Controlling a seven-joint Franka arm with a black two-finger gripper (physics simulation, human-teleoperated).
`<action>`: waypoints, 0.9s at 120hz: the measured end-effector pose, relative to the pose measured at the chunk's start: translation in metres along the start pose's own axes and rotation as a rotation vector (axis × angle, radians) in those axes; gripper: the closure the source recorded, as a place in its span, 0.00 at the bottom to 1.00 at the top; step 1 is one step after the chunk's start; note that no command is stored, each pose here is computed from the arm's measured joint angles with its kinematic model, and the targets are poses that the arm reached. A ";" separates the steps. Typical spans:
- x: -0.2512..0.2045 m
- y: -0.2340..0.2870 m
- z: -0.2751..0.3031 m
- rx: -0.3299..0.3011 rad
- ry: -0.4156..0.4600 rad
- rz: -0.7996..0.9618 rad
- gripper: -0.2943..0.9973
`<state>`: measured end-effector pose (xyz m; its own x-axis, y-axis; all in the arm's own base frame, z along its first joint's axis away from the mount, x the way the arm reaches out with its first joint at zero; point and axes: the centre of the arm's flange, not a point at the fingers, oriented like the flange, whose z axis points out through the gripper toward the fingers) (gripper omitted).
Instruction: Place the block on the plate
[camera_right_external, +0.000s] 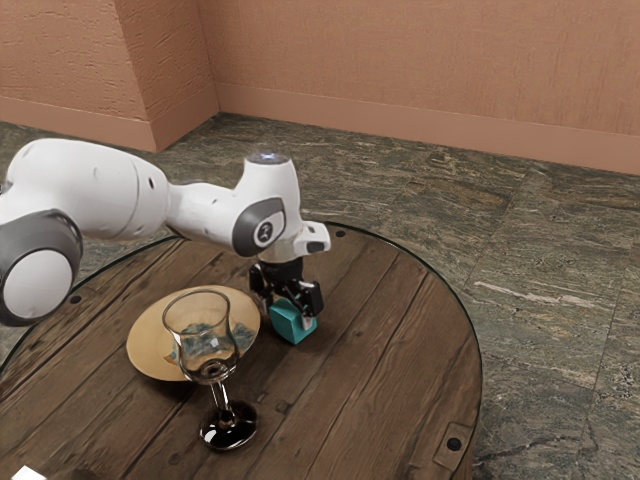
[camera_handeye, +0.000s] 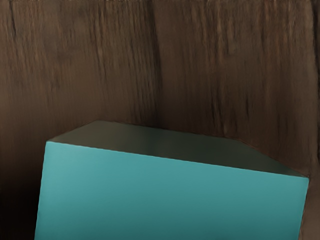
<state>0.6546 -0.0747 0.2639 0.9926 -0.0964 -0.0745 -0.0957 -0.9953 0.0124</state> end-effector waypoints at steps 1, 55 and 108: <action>0.000 0.000 0.000 0.000 0.001 0.001 0.23; 0.007 0.000 -0.004 0.004 0.063 0.019 0.46; -0.053 -0.064 -0.118 0.047 0.144 -0.073 0.50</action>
<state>0.6172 -0.0051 0.3847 0.9972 -0.0256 0.0700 -0.0232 -0.9991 -0.0347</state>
